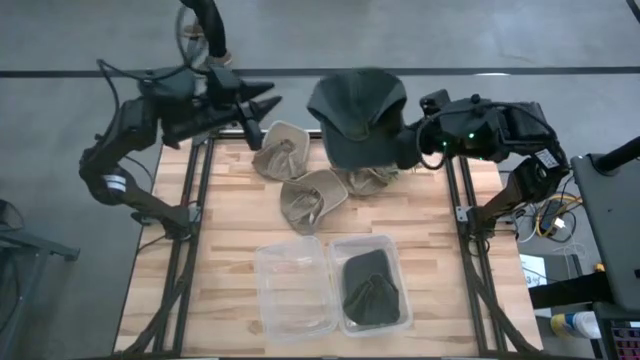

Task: Pick & Place hat
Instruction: Put the black cap into the right transparent bin

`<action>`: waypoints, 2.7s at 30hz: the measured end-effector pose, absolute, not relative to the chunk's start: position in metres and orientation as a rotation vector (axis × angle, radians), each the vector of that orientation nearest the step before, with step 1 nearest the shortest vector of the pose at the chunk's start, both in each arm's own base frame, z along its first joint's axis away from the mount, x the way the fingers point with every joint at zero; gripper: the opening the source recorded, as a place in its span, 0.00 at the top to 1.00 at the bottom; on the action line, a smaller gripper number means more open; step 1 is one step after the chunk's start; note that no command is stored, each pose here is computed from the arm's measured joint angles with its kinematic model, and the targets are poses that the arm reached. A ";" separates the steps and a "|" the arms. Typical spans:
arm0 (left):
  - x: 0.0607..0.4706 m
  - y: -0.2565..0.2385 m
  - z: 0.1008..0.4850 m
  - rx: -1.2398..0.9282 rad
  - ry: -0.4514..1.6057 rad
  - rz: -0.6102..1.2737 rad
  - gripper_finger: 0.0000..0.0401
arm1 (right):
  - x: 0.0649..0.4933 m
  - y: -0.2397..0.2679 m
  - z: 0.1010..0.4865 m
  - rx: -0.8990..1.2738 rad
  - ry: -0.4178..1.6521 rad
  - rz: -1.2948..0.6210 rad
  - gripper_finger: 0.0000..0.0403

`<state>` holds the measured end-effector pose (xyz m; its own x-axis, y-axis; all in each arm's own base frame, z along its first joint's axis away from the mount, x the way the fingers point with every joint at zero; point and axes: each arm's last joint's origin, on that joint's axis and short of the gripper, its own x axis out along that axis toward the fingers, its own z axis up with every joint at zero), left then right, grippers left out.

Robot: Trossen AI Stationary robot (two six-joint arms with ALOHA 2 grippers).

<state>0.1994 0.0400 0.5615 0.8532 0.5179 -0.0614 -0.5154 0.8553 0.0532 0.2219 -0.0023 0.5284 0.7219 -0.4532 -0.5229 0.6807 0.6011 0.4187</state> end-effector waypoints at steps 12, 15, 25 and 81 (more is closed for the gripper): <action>0.185 0.038 0.579 0.105 -0.063 0.547 0.64 | 0.232 0.022 0.507 1.107 0.671 -0.546 0.98; 0.185 0.038 0.579 0.113 -0.060 0.546 0.64 | 0.239 0.035 0.502 1.175 0.721 -0.534 0.97; 0.185 0.037 0.579 0.117 -0.060 0.529 0.64 | 0.259 0.064 0.486 1.231 0.837 -0.523 0.97; 0.274 0.045 0.567 -0.206 -0.250 0.323 0.64 | 0.274 0.036 0.589 0.509 -0.394 -0.878 0.97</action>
